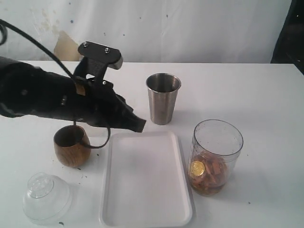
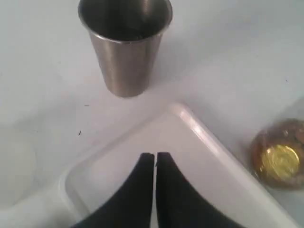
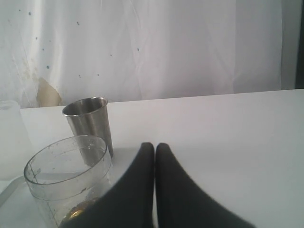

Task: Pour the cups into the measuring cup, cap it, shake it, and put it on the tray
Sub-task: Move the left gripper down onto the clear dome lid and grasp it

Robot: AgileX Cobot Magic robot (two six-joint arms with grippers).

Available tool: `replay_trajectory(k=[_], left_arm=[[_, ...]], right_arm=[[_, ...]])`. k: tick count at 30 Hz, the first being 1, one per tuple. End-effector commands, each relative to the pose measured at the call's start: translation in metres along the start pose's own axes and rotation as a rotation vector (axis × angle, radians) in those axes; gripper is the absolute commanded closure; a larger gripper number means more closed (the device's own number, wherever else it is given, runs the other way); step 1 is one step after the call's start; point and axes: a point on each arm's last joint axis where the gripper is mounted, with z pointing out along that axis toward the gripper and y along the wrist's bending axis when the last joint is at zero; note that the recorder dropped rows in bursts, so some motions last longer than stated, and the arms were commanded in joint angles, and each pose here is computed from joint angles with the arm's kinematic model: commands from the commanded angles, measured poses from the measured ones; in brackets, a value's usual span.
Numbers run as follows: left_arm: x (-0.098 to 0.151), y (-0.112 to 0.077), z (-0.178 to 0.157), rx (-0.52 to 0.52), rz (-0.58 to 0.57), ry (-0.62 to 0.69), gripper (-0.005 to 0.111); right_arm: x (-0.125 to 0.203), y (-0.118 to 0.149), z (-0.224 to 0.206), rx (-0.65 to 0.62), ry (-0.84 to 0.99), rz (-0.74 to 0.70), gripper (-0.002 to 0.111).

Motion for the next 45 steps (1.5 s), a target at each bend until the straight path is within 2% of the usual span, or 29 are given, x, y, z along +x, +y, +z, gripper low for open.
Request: replay_trajectory(k=[1,2,3,4,6,7,9,11,12,15,20,22,27,34,45], left_arm=[[0.012,-0.007,-0.046,0.052,0.105,0.187,0.107],[0.017,-0.009,-0.061,0.071,0.115,0.278,0.107],[0.019,-0.009,-0.067,0.074,0.124,0.316,0.107],[0.027,-0.009,-0.078,0.081,0.139,0.43,0.107],[0.037,-0.007,-0.086,0.075,0.153,0.576,0.107],[0.043,-0.003,-0.091,0.029,0.14,0.663,0.107],[0.047,0.009,-0.095,-0.126,0.107,0.724,0.107],[0.045,0.02,-0.097,-0.25,0.13,0.72,0.107],[0.044,0.022,-0.096,-0.269,0.125,0.705,0.105],[0.041,0.027,-0.093,-0.26,0.079,0.65,0.088],[0.052,0.038,-0.086,-0.264,0.018,0.629,0.046],[0.06,0.041,-0.082,-0.251,-0.025,0.627,0.038],[0.075,0.052,-0.074,-0.266,-0.091,0.583,0.038],[0.076,0.052,-0.066,-0.243,-0.141,0.548,0.04],[0.09,0.056,-0.041,-0.25,-0.158,0.671,0.04]], right_arm=[[0.001,0.0,0.0,-0.007,-0.007,-0.001,0.108],[0.001,0.0,0.0,-0.007,-0.007,-0.001,0.108],[0.001,0.0,0.0,-0.007,-0.007,-0.001,0.108],[0.001,0.0,0.0,-0.007,-0.007,-0.001,0.108],[0.001,0.0,0.0,-0.007,-0.007,-0.001,0.108],[0.001,0.0,0.0,-0.007,-0.007,-0.001,0.108],[0.001,0.0,0.0,-0.007,-0.007,-0.001,0.108],[0.001,0.0,0.0,-0.007,-0.007,-0.001,0.108],[0.001,0.0,0.0,-0.007,-0.007,-0.001,0.108],[0.001,0.0,0.0,-0.007,-0.007,-0.001,0.108],[0.001,0.0,0.0,-0.007,-0.007,-0.001,0.108],[0.001,0.0,0.0,-0.007,-0.007,-0.001,0.108],[0.001,0.0,0.0,-0.007,-0.007,-0.001,0.108],[0.001,0.0,0.0,-0.007,-0.007,-0.001,0.108],[0.001,0.0,0.0,-0.007,-0.007,-0.001,0.108]])
